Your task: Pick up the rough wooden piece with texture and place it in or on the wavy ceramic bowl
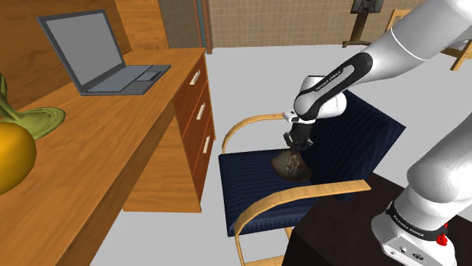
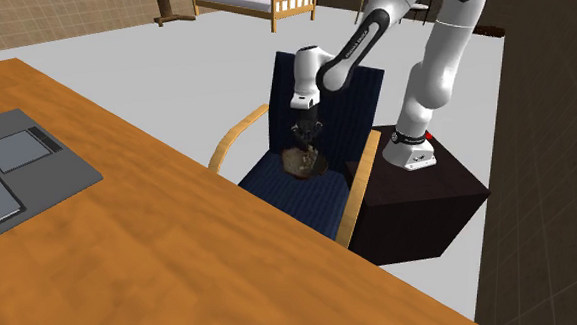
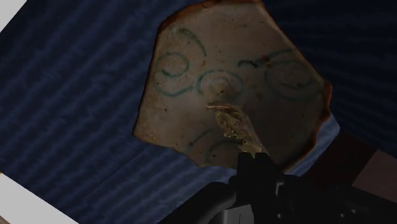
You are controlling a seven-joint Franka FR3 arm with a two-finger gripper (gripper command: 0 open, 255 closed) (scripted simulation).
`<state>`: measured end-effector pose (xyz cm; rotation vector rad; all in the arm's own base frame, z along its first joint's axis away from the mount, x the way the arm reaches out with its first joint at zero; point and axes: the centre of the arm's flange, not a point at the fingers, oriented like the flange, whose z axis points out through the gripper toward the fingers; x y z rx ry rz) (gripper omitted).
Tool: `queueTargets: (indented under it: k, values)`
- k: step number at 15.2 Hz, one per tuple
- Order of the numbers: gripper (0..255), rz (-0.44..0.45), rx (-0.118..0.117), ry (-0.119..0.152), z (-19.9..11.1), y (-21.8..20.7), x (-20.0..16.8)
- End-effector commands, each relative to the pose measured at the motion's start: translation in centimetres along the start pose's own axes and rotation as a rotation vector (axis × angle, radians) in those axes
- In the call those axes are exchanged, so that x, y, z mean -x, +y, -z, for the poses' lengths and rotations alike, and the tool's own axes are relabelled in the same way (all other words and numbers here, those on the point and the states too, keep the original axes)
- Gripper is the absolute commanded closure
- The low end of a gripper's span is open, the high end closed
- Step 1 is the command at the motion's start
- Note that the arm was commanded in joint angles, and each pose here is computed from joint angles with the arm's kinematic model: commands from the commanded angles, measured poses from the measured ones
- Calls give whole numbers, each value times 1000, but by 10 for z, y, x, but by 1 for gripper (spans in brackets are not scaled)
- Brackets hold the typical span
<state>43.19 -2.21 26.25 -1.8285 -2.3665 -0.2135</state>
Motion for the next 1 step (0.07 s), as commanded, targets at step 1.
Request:
queueTargets:
  k: [1]
  values:
    - [255,1,0,0,-10,-1,4]
